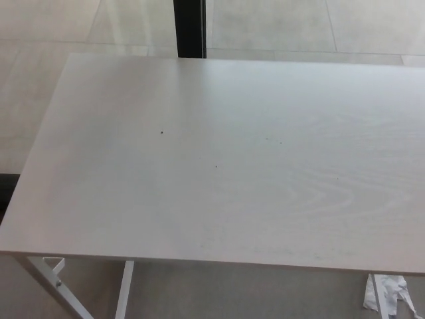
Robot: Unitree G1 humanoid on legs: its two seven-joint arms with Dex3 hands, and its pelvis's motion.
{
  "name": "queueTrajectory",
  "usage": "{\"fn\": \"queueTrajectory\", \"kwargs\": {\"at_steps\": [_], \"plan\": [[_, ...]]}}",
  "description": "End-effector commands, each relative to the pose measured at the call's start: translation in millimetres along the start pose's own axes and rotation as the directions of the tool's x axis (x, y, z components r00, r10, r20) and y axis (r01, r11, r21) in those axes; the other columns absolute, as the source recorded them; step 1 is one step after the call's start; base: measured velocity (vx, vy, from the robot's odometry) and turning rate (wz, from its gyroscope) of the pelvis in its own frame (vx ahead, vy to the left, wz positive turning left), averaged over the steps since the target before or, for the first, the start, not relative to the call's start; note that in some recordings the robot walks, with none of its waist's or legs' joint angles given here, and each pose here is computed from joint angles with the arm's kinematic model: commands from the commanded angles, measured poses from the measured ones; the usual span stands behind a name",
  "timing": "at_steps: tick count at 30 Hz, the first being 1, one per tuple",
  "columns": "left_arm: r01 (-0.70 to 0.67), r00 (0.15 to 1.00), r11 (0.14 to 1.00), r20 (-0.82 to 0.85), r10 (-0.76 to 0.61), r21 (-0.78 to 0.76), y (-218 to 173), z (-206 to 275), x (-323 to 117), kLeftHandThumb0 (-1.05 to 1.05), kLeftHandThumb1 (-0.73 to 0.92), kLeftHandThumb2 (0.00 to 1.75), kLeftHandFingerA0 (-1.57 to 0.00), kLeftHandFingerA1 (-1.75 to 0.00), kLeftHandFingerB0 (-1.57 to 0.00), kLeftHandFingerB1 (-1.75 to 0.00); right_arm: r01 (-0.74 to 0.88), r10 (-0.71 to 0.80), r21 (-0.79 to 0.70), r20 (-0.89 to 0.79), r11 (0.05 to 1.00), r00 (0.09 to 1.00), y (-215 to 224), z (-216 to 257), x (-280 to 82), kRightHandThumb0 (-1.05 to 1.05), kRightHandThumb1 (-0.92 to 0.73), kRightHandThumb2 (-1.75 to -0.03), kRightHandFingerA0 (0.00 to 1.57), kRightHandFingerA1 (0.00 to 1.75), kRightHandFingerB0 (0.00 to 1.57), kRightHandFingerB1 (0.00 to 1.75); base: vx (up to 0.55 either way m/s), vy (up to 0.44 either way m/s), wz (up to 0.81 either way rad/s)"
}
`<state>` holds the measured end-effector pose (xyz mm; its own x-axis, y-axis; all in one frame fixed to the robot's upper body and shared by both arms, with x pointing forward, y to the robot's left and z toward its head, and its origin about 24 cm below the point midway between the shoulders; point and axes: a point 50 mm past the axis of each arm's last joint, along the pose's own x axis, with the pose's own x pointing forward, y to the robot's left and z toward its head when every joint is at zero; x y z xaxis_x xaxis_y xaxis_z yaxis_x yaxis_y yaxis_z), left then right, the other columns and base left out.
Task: The robot uses both its hands to grab the left and right ends of a football kept in the middle of the desk infront of it, lifts it up and places it in the palm of a person
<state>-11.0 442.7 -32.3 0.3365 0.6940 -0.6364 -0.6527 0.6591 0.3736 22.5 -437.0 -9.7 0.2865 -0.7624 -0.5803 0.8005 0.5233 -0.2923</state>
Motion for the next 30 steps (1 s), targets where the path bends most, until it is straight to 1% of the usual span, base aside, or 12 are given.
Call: {"fn": "queueTrajectory", "kwargs": {"at_steps": [1, 5, 9, 10, 12, 13, 14, 20, 21, 22, 29, 30], "plan": [[0.045, 0.997, 0.999, 0.069, -0.043, -0.025, 1, 10, 0, -0.77, 0.83, 0.65, -0.65, -0.76, -0.29, -0.55, -0.127, 0.139, -0.134, 0.091, 0.983, 0.986, -2, 16, -4, -0.77, -0.52, -0.91, 0.01, 0.53, 0.03, 0.37, 0.0, 0.0, 0.0], [0.067, 0.995, 0.997, 0.079, -0.064, -0.044, -2, 14, 3, -0.79, 0.84, 0.65, -0.62, -0.76, -0.26, -0.54, -0.147, 0.163, -0.151, 0.096, 0.977, 0.982, 1, 17, -3, -0.74, -0.69, -0.61, 0.07, 0.53, 0.06, 0.33, 0.0, 0.0, 0.0], [0.094, 0.992, 0.994, 0.088, -0.089, -0.055, 0, 14, 2, -0.8, 0.82, 0.64, -0.58, -0.75, -0.31, -0.53, -0.2, 0.22, -0.186, 0.092, 0.962, 0.971, 3, 14, -3, -0.8, -0.56, -0.91, 0.04, 0.52, 0.03, 0.43, 0.0, 0.0, 0.0], [0.102, 0.991, 0.993, 0.094, -0.097, -0.054, -1, 15, 1, -0.78, 0.64, 1.04, -0.58, -0.76, -0.31, -0.6, -0.208, 0.229, -0.195, 0.093, 0.958, 0.969, 4, 15, -4, -0.78, -0.56, -0.92, 0.03, 0.52, 0.02, 0.42, 0.0, 0.0, 0.0], [0.111, 0.99, 0.993, 0.098, -0.106, -0.049, -3, 17, 2, -0.79, 0.82, 0.65, -0.64, -0.73, -0.36, -0.52, -0.221, 0.247, -0.221, 0.099, 0.95, 0.964, 8, 18, -5, -0.4, -0.41, -1.01, 0.0, 0.52, 0.0, 0.52, 0.0, 0.0, 0.0], [0.111, 0.99, 0.993, 0.096, -0.106, -0.046, -3, 17, 2, -0.77, 0.63, 1.03, -0.63, -0.75, -0.34, -0.59, -0.223, 0.246, -0.214, 0.092, 0.951, 0.965, 8, 19, -6, -0.4, -0.41, -1.01, 0.0, 0.52, 0.0, 0.52, 0.0, 0.0, 0.0], [0.114, 0.99, 0.993, 0.093, -0.11, -0.033, -3, 15, 2, -0.79, 0.84, 0.65, -0.64, -0.7, -0.36, -0.5, -0.227, 0.251, -0.214, 0.093, 0.95, 0.963, 7, 18, -7, -0.75, -0.71, -0.62, 0.14, 0.5, 0.09, 0.36, 0.0, 0.0, 0.0], [0.12, 0.988, 0.992, 0.107, -0.116, -0.036, -4, 19, 3, -0.81, 0.83, 0.65, -0.66, -0.7, -0.35, -0.51, -0.217, 0.241, -0.223, 0.086, 0.95, 0.967, 8, 20, -3, -0.78, -0.57, -0.93, 0.18, 0.57, 0.05, 0.42, 0.0, 0.0, 0.0], [0.123, 0.987, 0.991, 0.11, -0.116, -0.059, -4, 19, 3, -0.78, 0.64, 1.03, -0.61, -0.74, -0.32, -0.58, -0.211, 0.236, -0.227, 0.09, 0.951, 0.968, 9, 20, -3, -0.77, -0.57, -0.93, 0.19, 0.57, 0.03, 0.42, 0.0, 0.0, 0.0], [0.127, 0.985, 0.991, 0.124, -0.12, -0.047, -5, 21, 3, -0.81, 0.83, 0.65, -0.66, -0.7, -0.36, -0.52, -0.218, 0.248, -0.235, 0.104, 0.947, 0.963, 8, 20, -7, -0.75, -0.71, -0.62, 0.19, 0.51, 0.1, 0.36, 0.0, 0.0, 0.0], [0.134, 0.984, 0.991, 0.123, -0.131, -0.014, -3, 21, 1, -0.8, 0.74, 0.62, -0.64, -0.72, -0.37, -0.53, -0.219, 0.254, -0.269, 0.104, 0.938, 0.962, 5, 17, -10, -0.8, -0.56, -0.93, 0.16, 0.54, 0.06, 0.44, 0.0, 0.0, 0.0], [0.141, 0.983, 0.99, 0.119, -0.137, -0.024, -2, 20, 1, -0.72, 0.53, 0.94, -0.62, -0.76, -0.33, -0.59, -0.216, 0.251, -0.247, 0.121, 0.945, 0.96, 5, 18, -11, -0.86, -0.59, -0.92, 0.29, 0.59, 0.11, 0.45, 0.0, 0.0, 0.0]]}}
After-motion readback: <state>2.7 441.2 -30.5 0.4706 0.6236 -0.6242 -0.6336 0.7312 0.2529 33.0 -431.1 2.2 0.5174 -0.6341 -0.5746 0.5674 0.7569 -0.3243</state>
